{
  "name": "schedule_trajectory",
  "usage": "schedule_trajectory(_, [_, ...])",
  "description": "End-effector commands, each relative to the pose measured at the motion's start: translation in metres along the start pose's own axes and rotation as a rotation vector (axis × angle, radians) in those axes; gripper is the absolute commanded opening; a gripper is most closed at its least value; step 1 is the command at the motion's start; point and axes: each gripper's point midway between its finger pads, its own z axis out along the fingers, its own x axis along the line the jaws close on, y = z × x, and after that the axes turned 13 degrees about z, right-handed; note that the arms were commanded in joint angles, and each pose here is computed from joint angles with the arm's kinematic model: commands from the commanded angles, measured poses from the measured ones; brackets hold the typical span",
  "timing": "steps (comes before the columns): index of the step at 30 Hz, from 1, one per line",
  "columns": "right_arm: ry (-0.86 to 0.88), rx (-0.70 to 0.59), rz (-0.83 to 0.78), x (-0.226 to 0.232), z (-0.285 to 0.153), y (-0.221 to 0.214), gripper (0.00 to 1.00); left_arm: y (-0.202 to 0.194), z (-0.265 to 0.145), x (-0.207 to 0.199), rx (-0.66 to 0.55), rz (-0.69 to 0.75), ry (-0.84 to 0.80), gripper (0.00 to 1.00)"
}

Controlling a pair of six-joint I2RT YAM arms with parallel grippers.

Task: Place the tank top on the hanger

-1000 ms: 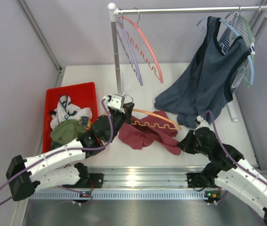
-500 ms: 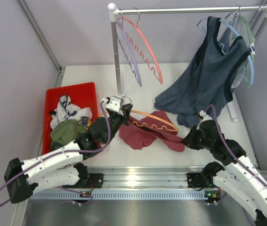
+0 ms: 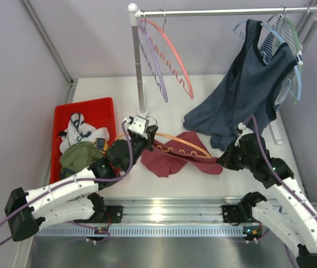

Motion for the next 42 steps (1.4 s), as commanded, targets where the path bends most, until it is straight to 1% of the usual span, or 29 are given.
schedule_trajectory(1, [0.032,-0.036,-0.031,0.013,-0.008,0.018,0.0,0.016,0.0,0.006,-0.056,0.007,0.017,0.0])
schedule_trajectory(6, [0.029,-0.038,-0.039,0.015,-0.007,0.024,0.0,0.013,-0.001,0.005,-0.051,0.003,0.015,0.0])
schedule_trajectory(8, [0.026,-0.032,-0.039,0.013,-0.002,0.024,0.0,0.02,-0.003,0.012,-0.075,-0.019,0.044,0.0])
schedule_trajectory(13, [0.03,0.011,-0.02,0.004,0.01,0.009,0.0,0.032,-0.007,0.026,-0.1,-0.049,0.11,0.0])
schedule_trajectory(19, [0.029,0.034,-0.009,-0.004,0.015,-0.001,0.0,0.042,-0.008,0.03,-0.114,-0.068,0.13,0.0])
schedule_trajectory(37, [0.035,0.08,0.011,-0.011,0.029,-0.016,0.0,0.063,-0.018,0.034,-0.174,-0.117,0.113,0.0])
schedule_trajectory(42, [0.036,0.072,0.021,-0.01,0.031,-0.012,0.0,0.061,-0.018,0.029,-0.17,-0.115,0.09,0.0])
